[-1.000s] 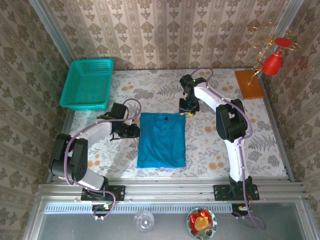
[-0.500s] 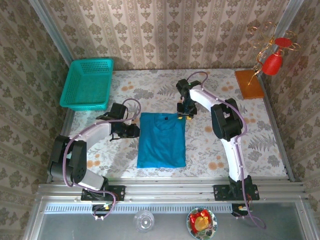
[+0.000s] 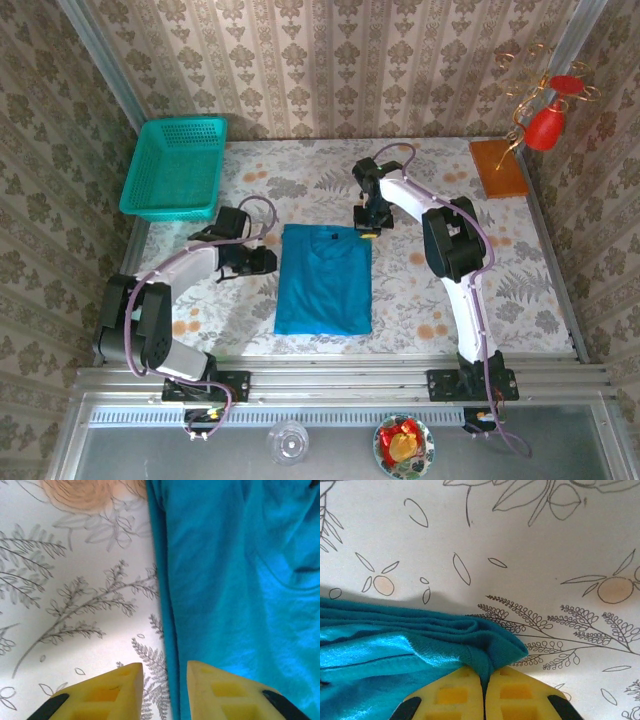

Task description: Fold the inside-out t-shirt

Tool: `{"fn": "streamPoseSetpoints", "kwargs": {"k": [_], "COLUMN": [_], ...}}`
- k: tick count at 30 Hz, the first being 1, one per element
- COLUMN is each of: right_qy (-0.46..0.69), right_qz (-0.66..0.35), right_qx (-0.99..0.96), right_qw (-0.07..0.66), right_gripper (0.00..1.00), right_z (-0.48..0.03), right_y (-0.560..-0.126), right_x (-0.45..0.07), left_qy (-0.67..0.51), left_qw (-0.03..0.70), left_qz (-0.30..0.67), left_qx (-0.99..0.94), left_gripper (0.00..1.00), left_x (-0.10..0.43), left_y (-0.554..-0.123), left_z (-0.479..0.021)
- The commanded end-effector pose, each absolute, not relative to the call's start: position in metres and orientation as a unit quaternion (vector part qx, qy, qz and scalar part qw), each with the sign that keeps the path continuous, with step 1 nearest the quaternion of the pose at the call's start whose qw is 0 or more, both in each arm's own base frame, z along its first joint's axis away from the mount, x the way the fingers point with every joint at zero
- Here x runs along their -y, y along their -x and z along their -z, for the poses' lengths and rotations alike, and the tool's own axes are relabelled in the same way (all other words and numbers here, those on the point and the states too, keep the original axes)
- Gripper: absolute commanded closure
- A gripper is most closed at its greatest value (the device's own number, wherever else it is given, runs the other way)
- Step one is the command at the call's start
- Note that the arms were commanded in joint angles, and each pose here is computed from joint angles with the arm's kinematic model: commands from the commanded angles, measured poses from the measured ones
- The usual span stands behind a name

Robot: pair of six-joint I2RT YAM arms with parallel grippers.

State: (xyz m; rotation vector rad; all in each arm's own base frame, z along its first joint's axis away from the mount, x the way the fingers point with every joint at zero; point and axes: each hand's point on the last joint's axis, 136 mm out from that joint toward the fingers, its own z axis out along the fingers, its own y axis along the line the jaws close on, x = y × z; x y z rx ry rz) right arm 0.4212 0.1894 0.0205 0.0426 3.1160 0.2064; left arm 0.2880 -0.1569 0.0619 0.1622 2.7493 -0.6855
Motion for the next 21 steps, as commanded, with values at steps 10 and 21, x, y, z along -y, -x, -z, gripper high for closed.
{"fn": "streamPoseSetpoints", "kwargs": {"k": [10, 21], "right_qy": [0.068, 0.065], "right_qz": [-0.137, -0.122], "right_qx": [-0.988, -0.990], "right_qw": [0.005, 0.006], "right_gripper": [0.96, 0.94], "right_z": [0.004, -0.004], "right_y": [-0.439, -0.434], "right_x": [-0.239, -0.233], "left_qy": [0.033, 0.030], "left_qw": [0.203, 0.175], "left_qz": [0.276, 0.218], "left_qx": [-0.939, -0.960], "left_gripper": [0.56, 0.53], "left_x": [0.157, 0.149], "left_y": [-0.370, -0.384], "left_z": [-0.077, -0.049]}}
